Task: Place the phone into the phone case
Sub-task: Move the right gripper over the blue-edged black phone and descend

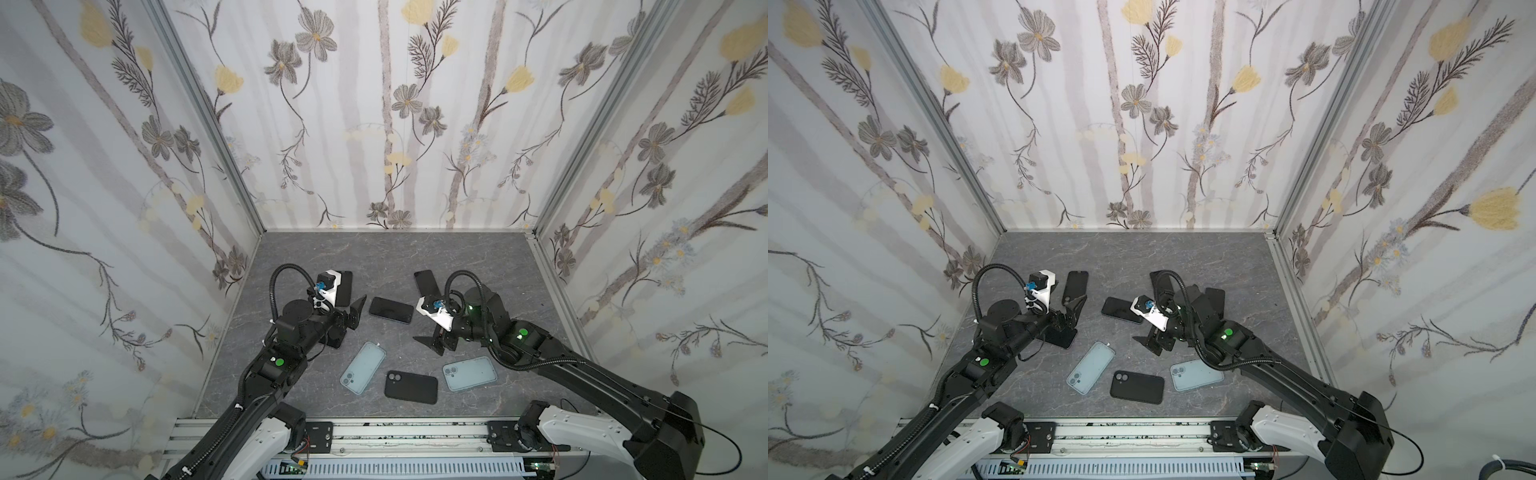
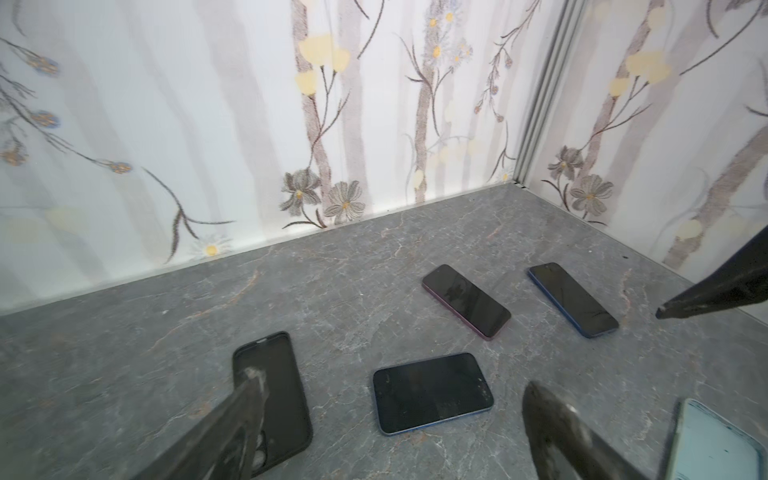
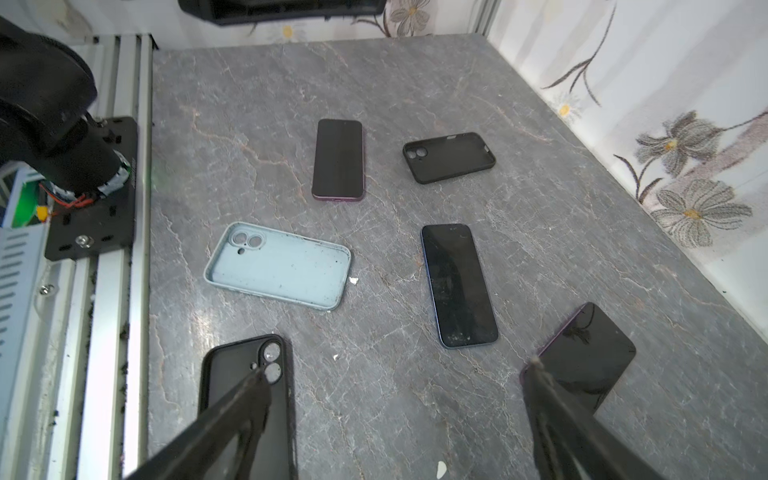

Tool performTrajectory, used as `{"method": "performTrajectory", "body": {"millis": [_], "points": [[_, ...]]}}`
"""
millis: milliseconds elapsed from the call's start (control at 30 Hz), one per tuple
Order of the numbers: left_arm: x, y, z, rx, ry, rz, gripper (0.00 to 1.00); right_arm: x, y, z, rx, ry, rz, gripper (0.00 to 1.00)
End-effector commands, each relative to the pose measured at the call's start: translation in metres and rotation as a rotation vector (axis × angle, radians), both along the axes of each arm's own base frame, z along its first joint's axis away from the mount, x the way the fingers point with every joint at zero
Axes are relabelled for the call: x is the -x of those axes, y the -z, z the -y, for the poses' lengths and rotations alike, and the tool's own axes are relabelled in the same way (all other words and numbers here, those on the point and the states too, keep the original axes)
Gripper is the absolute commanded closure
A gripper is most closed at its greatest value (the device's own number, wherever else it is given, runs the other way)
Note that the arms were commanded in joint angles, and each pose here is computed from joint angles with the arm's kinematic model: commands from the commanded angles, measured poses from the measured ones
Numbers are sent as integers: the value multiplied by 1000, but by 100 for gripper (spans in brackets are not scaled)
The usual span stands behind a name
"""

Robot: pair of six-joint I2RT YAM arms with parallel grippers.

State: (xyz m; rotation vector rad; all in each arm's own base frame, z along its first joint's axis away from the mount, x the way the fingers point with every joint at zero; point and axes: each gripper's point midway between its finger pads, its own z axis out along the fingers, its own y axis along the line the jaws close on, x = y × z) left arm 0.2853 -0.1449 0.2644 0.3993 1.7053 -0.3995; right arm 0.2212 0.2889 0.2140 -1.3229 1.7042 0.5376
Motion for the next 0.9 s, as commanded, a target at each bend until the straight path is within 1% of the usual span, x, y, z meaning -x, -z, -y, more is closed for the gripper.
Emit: {"method": "performTrajectory", "body": {"millis": [0,100,167,300,467,500,567,867], "points": [[-7,-7,-19,-48,-109,56,3,-18,0,-14,52,-46,109,3],[-10,-5,-27,-67,-153,59,3,-40,13,-21,113,-18,138,0],[-11,-5,-29,-80,-170,64,2,-51,21,-27,141,-14,142,0],[-16,-2,-37,-87,-224,57,3,-72,31,-40,158,-6,117,0],[-17,-2,-45,-97,-264,60,2,-89,45,-51,183,-4,75,0],[-17,-3,-46,-97,-269,63,3,-93,58,-53,206,-6,50,0],[-17,-3,-47,-100,-276,66,3,-98,66,-55,222,-6,28,0],[-18,-3,-53,-108,-309,74,2,-124,87,-62,240,10,-33,0]]}}
